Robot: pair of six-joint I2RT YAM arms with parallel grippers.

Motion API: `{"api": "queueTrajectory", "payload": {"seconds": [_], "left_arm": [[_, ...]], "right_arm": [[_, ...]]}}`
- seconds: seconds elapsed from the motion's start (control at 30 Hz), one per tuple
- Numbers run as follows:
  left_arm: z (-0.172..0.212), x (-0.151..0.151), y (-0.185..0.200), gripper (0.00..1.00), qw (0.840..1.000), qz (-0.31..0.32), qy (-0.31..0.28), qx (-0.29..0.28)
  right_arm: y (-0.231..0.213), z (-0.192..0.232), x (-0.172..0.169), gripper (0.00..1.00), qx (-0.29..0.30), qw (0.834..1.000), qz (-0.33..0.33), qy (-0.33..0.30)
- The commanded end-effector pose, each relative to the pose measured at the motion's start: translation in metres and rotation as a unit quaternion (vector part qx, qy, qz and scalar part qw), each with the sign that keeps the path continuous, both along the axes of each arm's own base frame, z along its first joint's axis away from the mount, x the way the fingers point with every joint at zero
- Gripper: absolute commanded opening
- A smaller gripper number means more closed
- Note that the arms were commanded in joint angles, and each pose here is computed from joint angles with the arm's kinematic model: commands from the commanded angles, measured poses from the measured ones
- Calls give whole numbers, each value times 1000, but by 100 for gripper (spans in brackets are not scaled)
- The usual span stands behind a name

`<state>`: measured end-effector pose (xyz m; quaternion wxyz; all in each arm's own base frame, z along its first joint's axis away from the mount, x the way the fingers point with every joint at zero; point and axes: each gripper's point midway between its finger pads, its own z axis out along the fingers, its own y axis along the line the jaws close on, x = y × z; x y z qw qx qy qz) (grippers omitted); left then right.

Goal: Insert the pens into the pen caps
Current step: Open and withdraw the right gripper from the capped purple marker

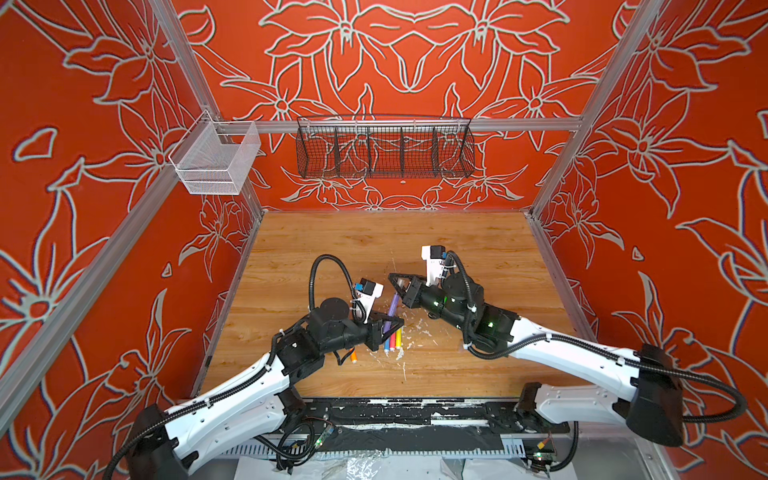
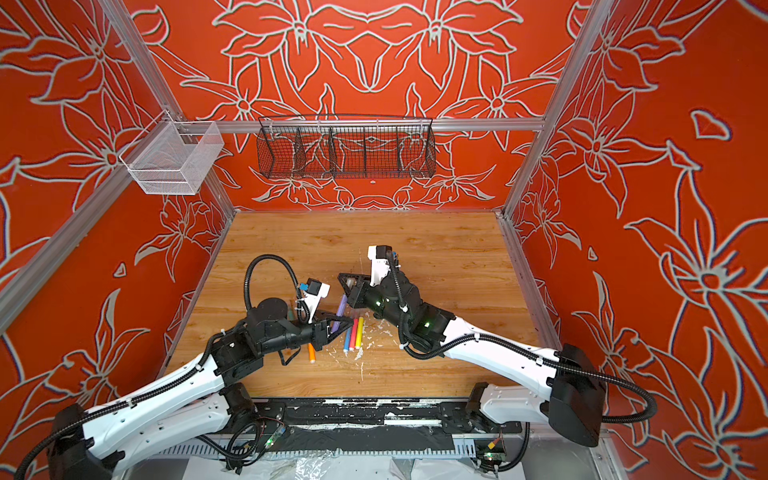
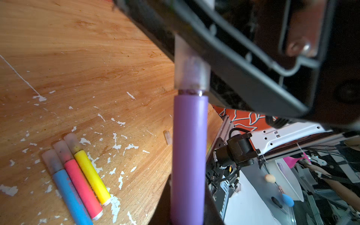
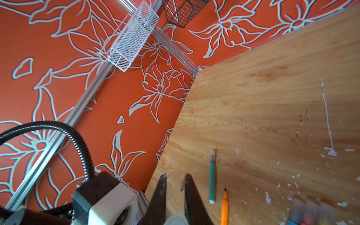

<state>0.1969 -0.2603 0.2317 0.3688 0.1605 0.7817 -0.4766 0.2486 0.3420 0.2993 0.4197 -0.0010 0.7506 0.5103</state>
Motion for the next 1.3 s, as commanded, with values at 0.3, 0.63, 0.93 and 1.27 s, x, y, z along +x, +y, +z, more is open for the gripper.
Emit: {"api": "queueTrajectory", "payload": {"seconds": [0.3,0.63,0.93,1.27], "left_arm": [[106,78,27,0,983,139,-115,-44],[133,98,58,0,975,157,-138,-74],[128,106,65,0,979,149,-108,-91],[61,91,83,0,966,239,-85,54]], "right_arm": [[54,-46,-67,0,-30,990,138,29],[78,-38,-97,0,9,978,210,-14],[88,-30,-115,0,66,961,267,-39],[51,-46,-69,24,-95,989,115,-17]]}}
